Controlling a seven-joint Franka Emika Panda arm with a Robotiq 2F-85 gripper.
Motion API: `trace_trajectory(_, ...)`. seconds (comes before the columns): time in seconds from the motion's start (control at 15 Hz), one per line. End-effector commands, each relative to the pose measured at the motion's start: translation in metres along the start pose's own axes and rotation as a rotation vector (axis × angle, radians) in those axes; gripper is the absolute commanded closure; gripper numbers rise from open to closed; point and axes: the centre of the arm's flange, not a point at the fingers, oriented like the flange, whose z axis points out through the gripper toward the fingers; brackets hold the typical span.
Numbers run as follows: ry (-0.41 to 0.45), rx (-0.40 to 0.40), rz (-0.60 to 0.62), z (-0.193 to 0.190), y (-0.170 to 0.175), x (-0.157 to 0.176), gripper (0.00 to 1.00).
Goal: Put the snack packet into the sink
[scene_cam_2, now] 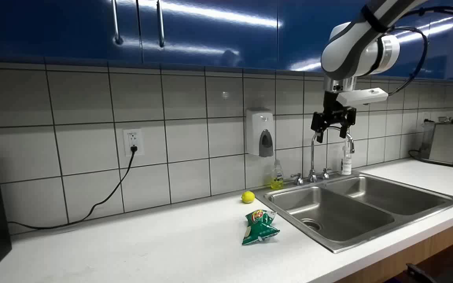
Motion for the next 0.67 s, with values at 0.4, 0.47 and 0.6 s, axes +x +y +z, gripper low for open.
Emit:
trace_trajectory(0.4,-0.019,-0.008,-0.005,-0.0007,-0.0018,-0.0009,0.0)
trace_trajectory(0.47,-0.045,-0.024,-0.017,-0.0009,-0.004,-0.0024,0.0)
trace_trajectory(0.6,-0.086,-0.045,-0.033,-0.0002,-0.01,-0.0065,0.0)
